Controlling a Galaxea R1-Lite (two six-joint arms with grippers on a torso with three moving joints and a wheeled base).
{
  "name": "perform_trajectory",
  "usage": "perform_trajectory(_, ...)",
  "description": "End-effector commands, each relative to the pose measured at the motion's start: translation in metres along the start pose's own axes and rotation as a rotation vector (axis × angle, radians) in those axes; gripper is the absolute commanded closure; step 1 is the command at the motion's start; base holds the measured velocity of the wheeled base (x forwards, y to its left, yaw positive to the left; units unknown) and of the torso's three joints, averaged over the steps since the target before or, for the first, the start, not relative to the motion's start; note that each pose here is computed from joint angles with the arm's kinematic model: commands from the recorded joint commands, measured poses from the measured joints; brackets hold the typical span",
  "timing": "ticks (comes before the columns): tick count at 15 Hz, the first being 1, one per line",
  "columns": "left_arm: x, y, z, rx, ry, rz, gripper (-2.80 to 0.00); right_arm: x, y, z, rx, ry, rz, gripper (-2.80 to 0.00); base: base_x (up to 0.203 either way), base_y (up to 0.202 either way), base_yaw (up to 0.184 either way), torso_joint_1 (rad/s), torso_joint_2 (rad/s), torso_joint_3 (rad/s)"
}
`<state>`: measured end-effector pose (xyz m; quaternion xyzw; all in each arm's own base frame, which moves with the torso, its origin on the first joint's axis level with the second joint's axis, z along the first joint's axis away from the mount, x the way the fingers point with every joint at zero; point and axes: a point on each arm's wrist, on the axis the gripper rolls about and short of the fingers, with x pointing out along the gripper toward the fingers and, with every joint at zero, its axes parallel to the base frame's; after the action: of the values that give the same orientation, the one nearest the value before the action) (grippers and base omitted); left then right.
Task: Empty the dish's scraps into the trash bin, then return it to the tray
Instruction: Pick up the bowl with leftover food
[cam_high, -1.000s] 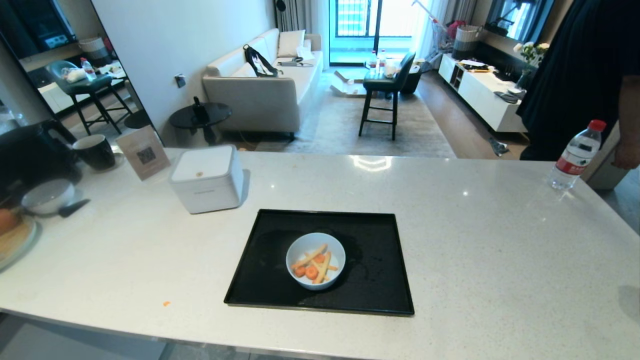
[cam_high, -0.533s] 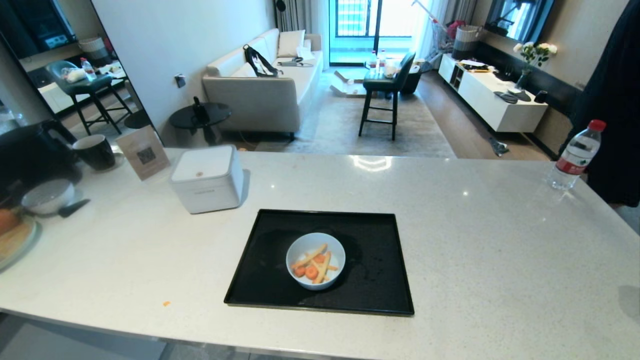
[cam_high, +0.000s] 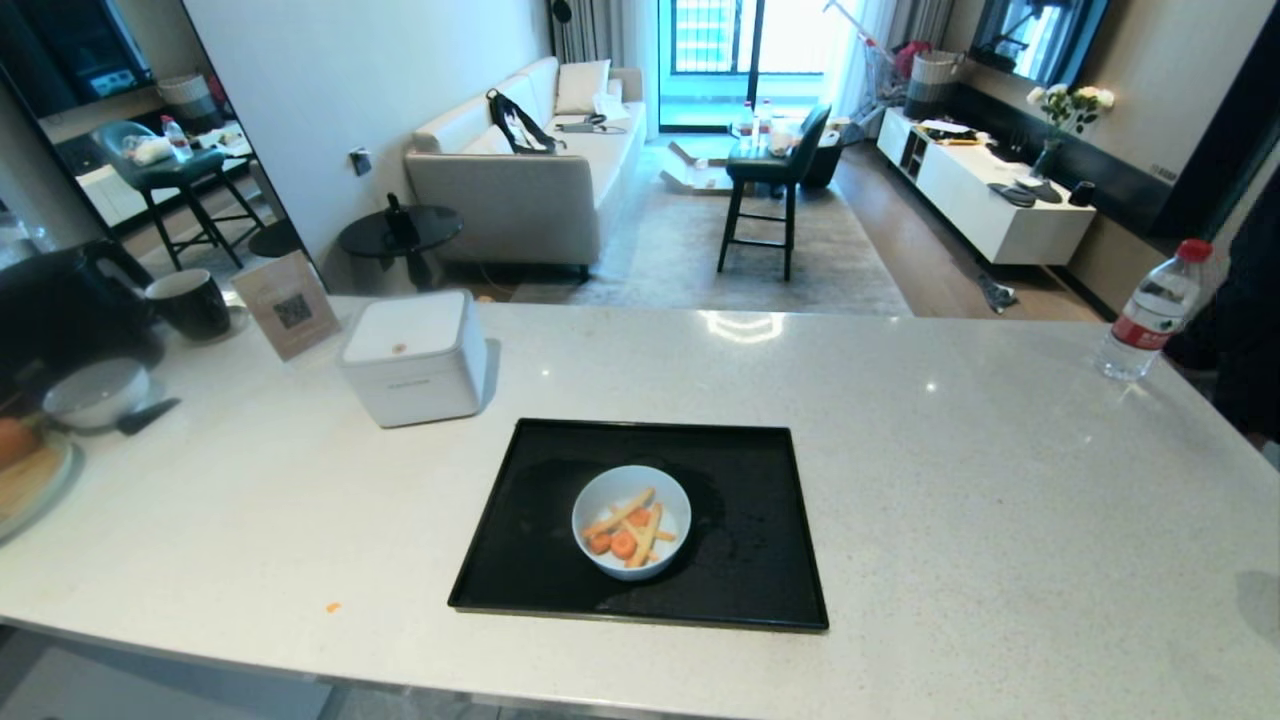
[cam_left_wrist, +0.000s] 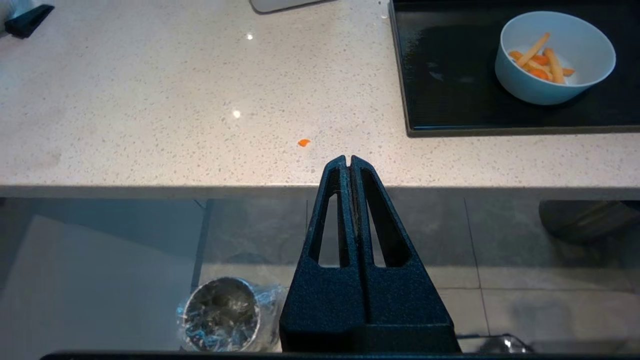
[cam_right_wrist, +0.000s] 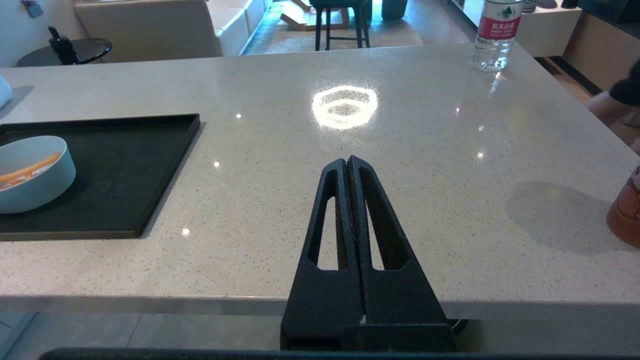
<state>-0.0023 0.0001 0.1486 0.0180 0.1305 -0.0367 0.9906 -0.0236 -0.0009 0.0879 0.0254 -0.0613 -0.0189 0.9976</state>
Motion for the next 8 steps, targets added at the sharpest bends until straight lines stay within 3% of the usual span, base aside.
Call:
perform_trajectory(1,0.017,0.0,0.02,0.026,0.089,-0.02,0.0,0.0,0.0,0.0,0.001,-0.001,-0.001,0.0,0.0,0.0,0.0,0.0,0.0,0.0)
perform_trajectory(3,0.032,-0.001,0.047,0.077,0.124,-0.057,0.0,0.0,0.0,0.0,0.001,-0.001,-0.001,0.0,0.0,0.0,0.0,0.0,0.0,0.0)
perform_trajectory(6,0.067,-0.013,0.078,0.148,0.205,-0.212,0.0,0.0,0.0,0.0,-0.001,-0.001,-0.001,0.0,0.0,0.0,0.0,0.0,0.0,0.0)
perform_trajectory(8,0.088,-0.022,0.097,0.174,0.212,-0.265,0.0,0.0,0.0,0.0,0.001,-0.001,-0.001,0.0,0.0,0.0,0.0,0.0,0.0,0.0)
